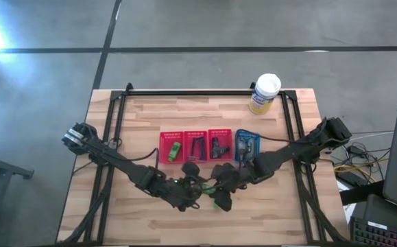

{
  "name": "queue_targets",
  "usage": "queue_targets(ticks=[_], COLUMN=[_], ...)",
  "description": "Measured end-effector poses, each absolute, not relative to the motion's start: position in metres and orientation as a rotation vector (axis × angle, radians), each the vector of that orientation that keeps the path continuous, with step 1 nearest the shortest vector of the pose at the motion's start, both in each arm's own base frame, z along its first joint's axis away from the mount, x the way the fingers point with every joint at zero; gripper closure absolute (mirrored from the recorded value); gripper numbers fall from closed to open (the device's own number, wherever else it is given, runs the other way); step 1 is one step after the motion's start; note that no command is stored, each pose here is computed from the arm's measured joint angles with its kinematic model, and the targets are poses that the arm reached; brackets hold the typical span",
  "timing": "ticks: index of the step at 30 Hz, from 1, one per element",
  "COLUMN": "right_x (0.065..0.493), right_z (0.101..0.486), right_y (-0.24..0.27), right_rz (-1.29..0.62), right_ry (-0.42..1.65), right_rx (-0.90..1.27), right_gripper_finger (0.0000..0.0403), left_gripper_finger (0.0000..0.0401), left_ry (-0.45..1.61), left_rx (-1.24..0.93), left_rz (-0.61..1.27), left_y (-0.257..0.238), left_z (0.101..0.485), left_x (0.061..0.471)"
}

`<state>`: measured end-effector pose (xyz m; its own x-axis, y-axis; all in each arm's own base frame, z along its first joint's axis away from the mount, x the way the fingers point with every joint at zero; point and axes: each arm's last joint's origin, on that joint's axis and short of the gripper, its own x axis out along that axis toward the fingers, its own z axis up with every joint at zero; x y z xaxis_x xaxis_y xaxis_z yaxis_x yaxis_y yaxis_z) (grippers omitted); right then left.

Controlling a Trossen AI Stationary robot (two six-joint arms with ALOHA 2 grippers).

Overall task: Pick & Place Travel size toiletries
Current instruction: Put the green shampoo into the left red bin

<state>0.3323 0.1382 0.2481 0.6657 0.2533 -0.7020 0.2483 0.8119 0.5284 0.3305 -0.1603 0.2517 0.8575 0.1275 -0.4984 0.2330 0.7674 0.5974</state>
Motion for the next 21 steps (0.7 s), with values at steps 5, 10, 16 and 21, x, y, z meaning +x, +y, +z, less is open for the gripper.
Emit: queue_targets(ticks=[5,10,16,21], right_x=[0.334,0.337,0.339,0.339], right_z=[0.248,0.249,0.249,0.248], right_y=[0.135,0.128,0.124,0.123], right_rz=[-0.007,-0.017,-0.021,-0.009], right_ry=[0.855,0.837,0.835,0.843], right_rx=[0.65,0.663,0.667,0.667], right_gripper_finger=[0.0247,0.0246,0.0236,0.024], left_gripper_finger=[0.0171,0.0197,0.0252,0.0294], left_ry=[0.503,0.506,0.513,0.526], left_rx=[0.747,0.758,0.753,0.758], left_rz=[-0.072,-0.073,-0.071,-0.068], left_y=[-0.162,-0.161,-0.161,-0.16], left_z=[0.255,0.255,0.254,0.253], left_x=[0.333,0.333,0.333,0.332])
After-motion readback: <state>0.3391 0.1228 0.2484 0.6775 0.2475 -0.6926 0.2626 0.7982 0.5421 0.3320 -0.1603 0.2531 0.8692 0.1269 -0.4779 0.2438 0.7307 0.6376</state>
